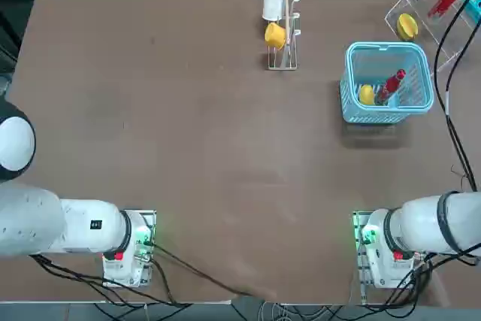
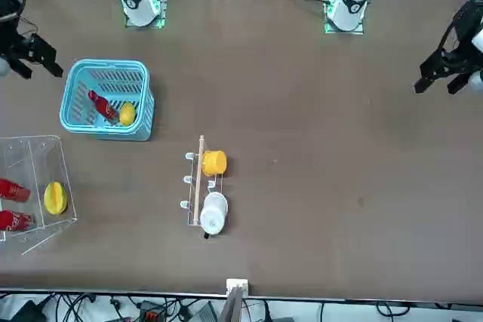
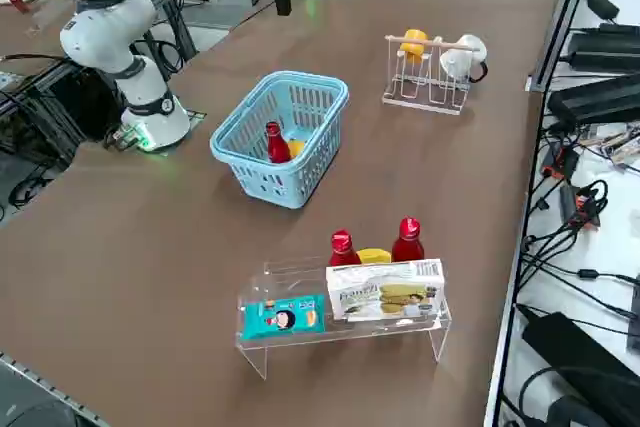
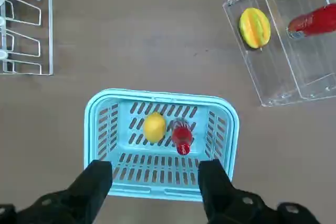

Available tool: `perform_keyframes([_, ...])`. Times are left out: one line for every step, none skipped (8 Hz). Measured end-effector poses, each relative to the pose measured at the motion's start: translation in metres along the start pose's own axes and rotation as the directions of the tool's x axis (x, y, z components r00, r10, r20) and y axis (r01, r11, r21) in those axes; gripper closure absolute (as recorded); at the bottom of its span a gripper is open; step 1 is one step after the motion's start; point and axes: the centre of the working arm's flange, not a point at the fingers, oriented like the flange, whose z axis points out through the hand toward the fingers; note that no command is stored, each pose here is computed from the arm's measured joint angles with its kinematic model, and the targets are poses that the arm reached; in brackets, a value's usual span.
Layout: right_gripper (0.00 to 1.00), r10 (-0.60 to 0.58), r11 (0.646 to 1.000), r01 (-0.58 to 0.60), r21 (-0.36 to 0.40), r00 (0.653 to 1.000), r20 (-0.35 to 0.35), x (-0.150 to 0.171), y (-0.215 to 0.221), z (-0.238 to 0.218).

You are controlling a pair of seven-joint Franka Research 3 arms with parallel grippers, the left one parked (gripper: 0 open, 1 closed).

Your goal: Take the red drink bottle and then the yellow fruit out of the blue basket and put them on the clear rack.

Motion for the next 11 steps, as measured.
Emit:
perform_keyframes([0.00, 0.000, 1.000, 0.000, 0.000, 1.000, 0.000, 0.000, 0.000, 0.000])
perform_keyframes([0.00, 0.000, 1.000, 0.000, 0.000, 1.000, 0.000, 0.000, 0.000, 0.000])
perform_keyframes([0.00, 0.000, 1.000, 0.000, 0.000, 1.000, 0.000, 0.000, 0.000, 0.000])
perform_keyframes([0.00, 0.000, 1.000, 0.000, 0.000, 1.000, 0.000, 0.000, 0.000, 0.000])
perform_keyframes([0.00, 0.001, 1.000, -0.001, 0.000, 1.000, 0.003, 0.001, 0.000, 0.001])
perform_keyframes([0.00, 0.005, 1.000, -0.005, 0.000, 1.000, 0.012, 0.001, 0.001, 0.004])
perform_keyframes([0.00, 0.011, 1.000, -0.011, 0.001, 1.000, 0.020, 0.002, 0.004, 0.007])
perform_keyframes([0.00, 0.017, 1.000, -0.017, 0.001, 0.999, 0.028, 0.003, 0.007, 0.012])
perform_keyframes([0.00, 0.021, 1.000, -0.021, 0.001, 0.999, 0.032, 0.005, 0.009, 0.020])
perform_keyframes([0.00, 0.024, 1.000, -0.024, 0.001, 0.999, 0.032, 0.007, 0.011, 0.031])
perform_keyframes([0.00, 0.029, 1.000, -0.029, 0.000, 0.999, 0.028, 0.010, 0.014, 0.047])
